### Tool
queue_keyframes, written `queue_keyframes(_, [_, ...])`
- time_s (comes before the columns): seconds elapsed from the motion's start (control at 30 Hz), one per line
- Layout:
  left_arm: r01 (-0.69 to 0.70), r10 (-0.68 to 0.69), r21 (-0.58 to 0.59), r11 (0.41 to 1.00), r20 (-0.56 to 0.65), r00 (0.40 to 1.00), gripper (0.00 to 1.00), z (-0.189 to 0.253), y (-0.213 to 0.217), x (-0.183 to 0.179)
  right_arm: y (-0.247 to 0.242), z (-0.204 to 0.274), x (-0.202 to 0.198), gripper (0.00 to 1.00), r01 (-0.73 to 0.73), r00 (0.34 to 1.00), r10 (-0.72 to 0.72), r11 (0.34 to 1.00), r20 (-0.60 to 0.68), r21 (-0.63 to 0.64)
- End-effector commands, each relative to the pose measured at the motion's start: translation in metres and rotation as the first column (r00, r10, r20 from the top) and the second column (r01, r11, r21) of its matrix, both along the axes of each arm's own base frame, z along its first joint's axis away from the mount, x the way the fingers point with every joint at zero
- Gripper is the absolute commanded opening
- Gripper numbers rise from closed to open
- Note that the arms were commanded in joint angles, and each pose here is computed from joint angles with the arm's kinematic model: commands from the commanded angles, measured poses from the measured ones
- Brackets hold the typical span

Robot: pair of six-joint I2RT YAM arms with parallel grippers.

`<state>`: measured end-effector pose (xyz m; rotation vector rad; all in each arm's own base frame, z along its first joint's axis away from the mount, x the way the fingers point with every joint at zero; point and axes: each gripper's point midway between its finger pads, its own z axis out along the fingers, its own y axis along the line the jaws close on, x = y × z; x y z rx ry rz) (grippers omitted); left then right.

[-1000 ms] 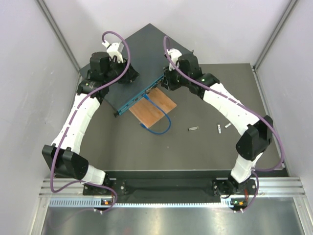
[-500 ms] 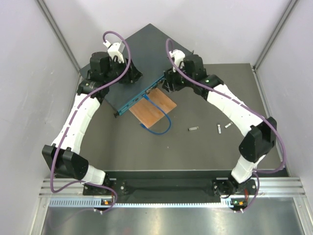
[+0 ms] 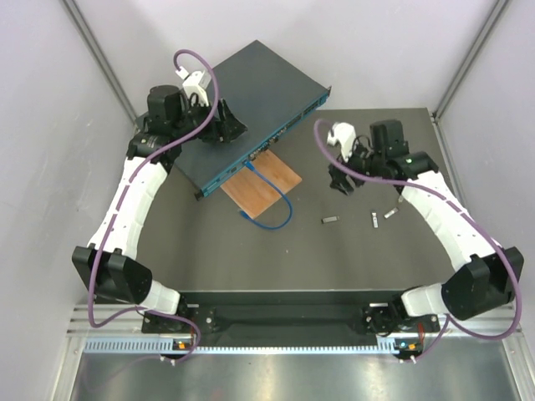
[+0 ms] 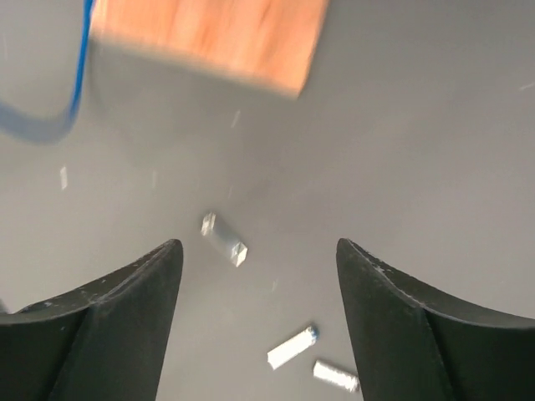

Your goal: Insert the plug into the switch port

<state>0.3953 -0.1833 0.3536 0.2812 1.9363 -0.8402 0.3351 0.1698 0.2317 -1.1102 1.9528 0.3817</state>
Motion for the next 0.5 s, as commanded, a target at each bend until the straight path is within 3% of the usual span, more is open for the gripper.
queue_keyframes(0.0, [0.090,-0.088,-0.047,0.995,0.049,0.995,0.75,0.023,-0.011,-0.011,-0.009,-0.038,-0.024,0.72,-0.196,0.981,0.194,0.968,-0.029,-0.154])
queue_keyframes(0.23, [0.121,-0.117,-0.061,0.991,0.061,0.991,0.74,0.029,-0.015,-0.014,-0.005,-0.112,-0.043,0.65,-0.374,0.927,0.337,0.853,-0.162,-0.364])
queue_keyframes(0.47, [0.117,-0.113,-0.063,0.991,0.058,0.992,0.73,0.029,-0.014,-0.013,0.019,-0.158,-0.036,0.62,-0.411,0.912,0.364,0.792,-0.191,-0.452])
